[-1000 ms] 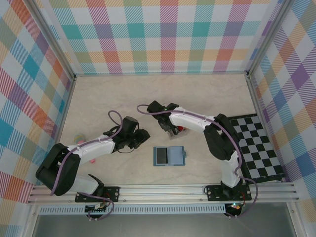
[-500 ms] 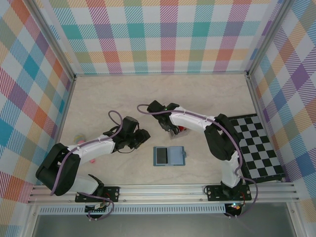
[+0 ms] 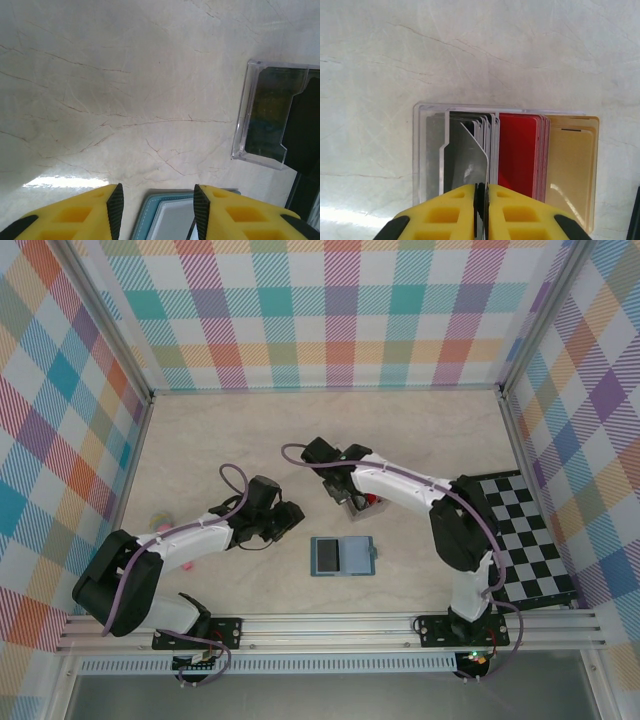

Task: Put the credit cards into the card holder

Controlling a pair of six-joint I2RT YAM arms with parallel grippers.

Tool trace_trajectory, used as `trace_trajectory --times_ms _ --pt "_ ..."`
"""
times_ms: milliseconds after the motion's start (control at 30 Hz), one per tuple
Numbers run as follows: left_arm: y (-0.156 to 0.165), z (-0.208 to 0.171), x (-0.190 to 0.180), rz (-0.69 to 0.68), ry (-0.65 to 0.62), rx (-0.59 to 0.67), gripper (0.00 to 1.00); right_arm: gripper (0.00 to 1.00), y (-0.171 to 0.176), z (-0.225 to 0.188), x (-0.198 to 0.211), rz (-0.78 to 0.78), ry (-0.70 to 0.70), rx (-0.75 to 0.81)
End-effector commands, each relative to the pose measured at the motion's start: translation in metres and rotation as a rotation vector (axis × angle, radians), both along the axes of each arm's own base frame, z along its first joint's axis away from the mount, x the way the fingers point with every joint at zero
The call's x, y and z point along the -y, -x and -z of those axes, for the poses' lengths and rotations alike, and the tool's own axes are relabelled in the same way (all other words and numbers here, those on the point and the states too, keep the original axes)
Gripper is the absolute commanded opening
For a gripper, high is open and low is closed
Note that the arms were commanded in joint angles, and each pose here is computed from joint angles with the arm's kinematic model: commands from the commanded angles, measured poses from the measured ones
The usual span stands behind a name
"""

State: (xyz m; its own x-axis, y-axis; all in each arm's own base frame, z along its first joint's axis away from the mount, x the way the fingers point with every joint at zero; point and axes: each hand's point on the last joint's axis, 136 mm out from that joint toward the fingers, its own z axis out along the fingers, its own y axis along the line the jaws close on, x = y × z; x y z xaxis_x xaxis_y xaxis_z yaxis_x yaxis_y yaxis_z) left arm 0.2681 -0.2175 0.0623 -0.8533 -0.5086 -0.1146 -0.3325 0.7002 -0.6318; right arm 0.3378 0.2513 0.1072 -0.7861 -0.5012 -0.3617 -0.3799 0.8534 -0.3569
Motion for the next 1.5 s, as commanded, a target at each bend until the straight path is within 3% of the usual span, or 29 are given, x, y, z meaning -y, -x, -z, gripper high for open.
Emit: trace_trajectory --times_ms 0,233,467,567,933,1267,1467 --pt "0.002 -0.006 -0.003 0.006 0.02 0.02 0.43 0.08 0.01 -0.03 -0.002 0.017 -0.095 -0.005" --pt "-0.002 -0.047 0.009 0.054 0.12 0.151 0.49 0.05 0.039 -0.088 -0.011 0.016 -0.441 0.0" --pt "-0.002 -0.107 0.041 0.185 0.344 0.292 0.6 0.05 0.068 -0.123 -0.007 0.039 -1.072 -0.196" --pt "-0.001 -0.131 0.059 0.255 0.456 0.332 0.62 0.05 0.074 -0.129 -0.002 0.043 -1.236 -0.267" --pt "0.006 -0.151 0.099 0.4 0.571 0.329 0.57 0.05 0.077 -0.128 0.0 0.056 -1.438 -0.359" --pt "0.011 -0.166 0.107 0.436 0.623 0.361 0.35 0.06 0.075 -0.12 -0.002 0.077 -1.451 -0.397" --pt "0.015 -0.163 0.104 0.44 0.622 0.362 0.12 0.07 0.074 -0.109 0.002 0.112 -1.431 -0.395"
